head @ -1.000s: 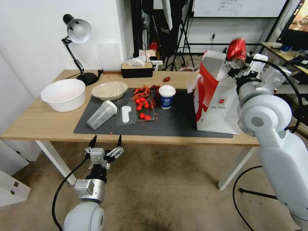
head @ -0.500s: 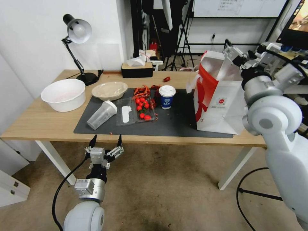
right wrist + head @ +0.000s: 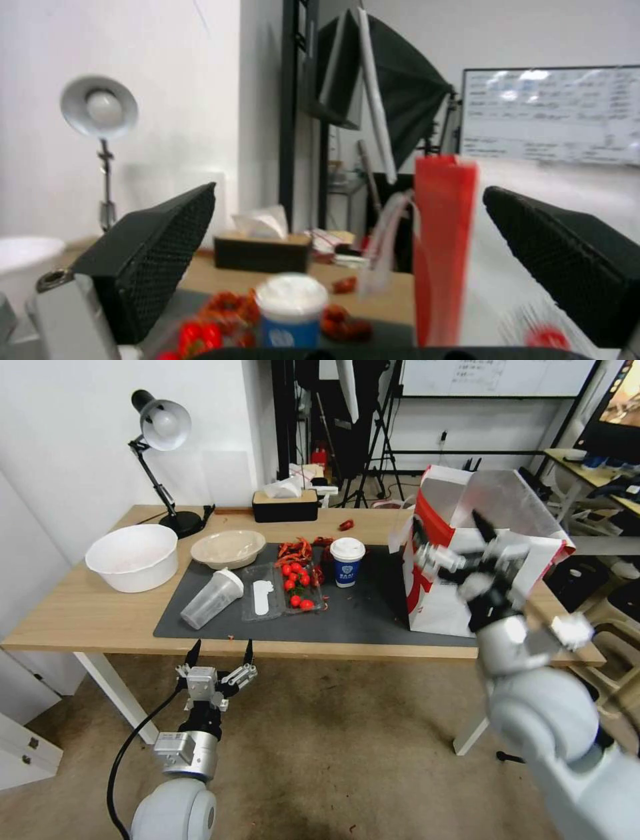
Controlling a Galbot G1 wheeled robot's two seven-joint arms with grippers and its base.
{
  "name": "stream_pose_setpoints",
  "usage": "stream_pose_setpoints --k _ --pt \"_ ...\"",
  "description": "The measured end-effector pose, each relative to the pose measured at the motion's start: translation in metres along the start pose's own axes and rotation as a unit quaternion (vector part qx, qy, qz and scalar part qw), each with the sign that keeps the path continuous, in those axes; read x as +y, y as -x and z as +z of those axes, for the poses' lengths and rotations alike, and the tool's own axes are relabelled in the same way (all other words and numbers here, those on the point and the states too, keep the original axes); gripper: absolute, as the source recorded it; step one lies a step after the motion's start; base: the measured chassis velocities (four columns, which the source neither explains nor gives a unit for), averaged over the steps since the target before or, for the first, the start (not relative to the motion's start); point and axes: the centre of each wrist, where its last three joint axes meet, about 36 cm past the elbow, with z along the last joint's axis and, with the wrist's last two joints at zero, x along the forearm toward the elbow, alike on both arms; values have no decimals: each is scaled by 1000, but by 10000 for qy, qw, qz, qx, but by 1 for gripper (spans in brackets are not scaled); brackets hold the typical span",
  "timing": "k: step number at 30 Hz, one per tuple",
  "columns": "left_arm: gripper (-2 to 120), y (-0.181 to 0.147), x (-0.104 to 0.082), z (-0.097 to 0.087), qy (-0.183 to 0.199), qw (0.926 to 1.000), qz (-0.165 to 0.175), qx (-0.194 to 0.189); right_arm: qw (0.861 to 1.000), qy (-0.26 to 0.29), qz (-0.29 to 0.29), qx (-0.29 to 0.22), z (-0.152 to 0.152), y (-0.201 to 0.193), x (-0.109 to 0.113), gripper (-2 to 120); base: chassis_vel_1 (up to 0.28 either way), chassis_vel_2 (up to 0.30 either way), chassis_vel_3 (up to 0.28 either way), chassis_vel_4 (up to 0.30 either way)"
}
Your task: Pick up the trash from the table and place it into the takeout bag.
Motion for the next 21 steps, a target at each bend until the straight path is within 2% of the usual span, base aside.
stream_pose_setpoints --k 2,7,9,10,19,21 --pt "100 -1 1 0 7 10000 3 -11 9990 -269 326 115 23 -22 5 100 0 0 0 0" --pt "100 -1 1 0 9 10000 6 -28 9965 -461 612 339 41 -44 10 100 0 0 0 0" --pt "100 -1 1 1 9 10000 5 -32 9961 -473 637 379 44 -48 11 100 0 0 0 0" --pt "100 -1 1 1 7 10000 5 -38 9950 -466 705 540 55 -59 14 100 0 0 0 0" --pt "100 -1 1 1 5 10000 7 -41 9937 -418 765 699 65 -68 17 100 0 0 0 0" --pt "100 -2 1 1 2 10000 5 -42 9924 -335 803 869 76 -78 22 100 0 0 0 0"
